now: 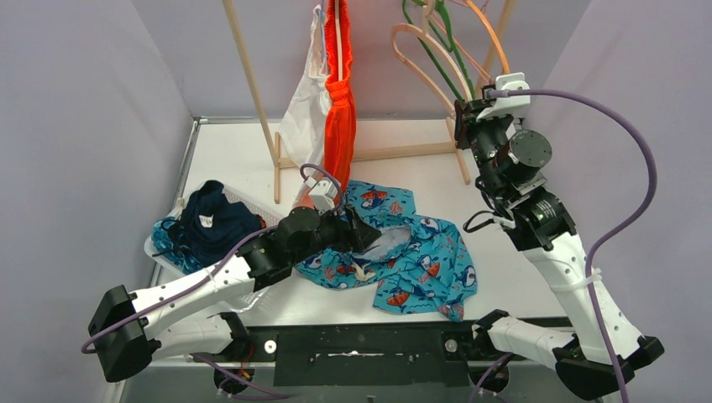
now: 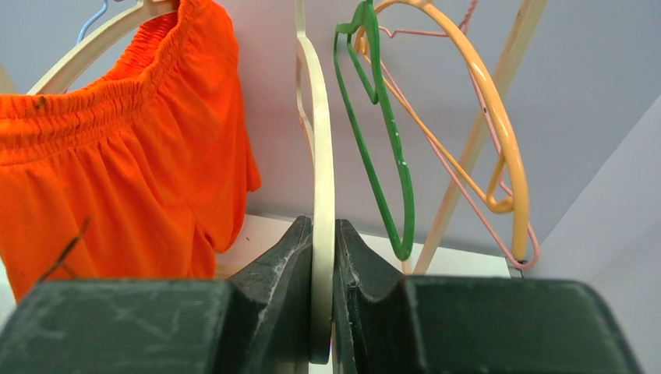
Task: Remove the shorts from the hanger
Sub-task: Place the hanger on the clothes rod.
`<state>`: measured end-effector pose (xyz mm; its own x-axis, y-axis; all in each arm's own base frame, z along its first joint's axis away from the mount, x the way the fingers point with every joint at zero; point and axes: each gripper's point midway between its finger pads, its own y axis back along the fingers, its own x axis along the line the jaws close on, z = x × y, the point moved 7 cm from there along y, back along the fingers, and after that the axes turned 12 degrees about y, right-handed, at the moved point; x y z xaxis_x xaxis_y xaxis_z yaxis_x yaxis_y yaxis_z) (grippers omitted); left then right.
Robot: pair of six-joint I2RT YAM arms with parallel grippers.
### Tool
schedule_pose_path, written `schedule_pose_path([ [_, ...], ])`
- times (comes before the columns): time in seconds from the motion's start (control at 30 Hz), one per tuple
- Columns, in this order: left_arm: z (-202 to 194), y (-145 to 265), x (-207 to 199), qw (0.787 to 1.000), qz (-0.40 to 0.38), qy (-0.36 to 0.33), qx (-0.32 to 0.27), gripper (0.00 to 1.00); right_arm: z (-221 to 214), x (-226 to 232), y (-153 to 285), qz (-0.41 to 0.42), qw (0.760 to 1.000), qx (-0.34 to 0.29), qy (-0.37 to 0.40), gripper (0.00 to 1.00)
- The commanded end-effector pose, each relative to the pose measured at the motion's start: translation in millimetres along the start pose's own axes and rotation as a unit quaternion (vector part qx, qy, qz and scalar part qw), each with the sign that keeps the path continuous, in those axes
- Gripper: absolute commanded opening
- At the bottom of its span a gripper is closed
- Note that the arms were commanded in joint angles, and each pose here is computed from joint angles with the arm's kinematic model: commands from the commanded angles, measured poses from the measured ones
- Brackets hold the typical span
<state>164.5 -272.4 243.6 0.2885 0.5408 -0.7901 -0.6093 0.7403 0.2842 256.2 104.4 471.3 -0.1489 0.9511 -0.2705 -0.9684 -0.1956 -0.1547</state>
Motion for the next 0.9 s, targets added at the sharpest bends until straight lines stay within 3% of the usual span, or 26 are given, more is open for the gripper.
schedule_pose_path([
  [0.0,9,-1,-13,1.000,-0.020,0.004,-0.013,0.70,47,-17,-7,-0.041,0.995,-0.085,-0.019,0.00],
  [0.43,7,-4,-11,1.000,-0.020,0.008,-0.009,0.70,63,-12,-30,-0.037,0.994,-0.102,-0.023,0.00],
  [0.87,7,1,-11,1.000,-0.020,0.014,-0.009,0.70,24,-8,-72,-0.012,0.999,-0.009,-0.040,0.00],
])
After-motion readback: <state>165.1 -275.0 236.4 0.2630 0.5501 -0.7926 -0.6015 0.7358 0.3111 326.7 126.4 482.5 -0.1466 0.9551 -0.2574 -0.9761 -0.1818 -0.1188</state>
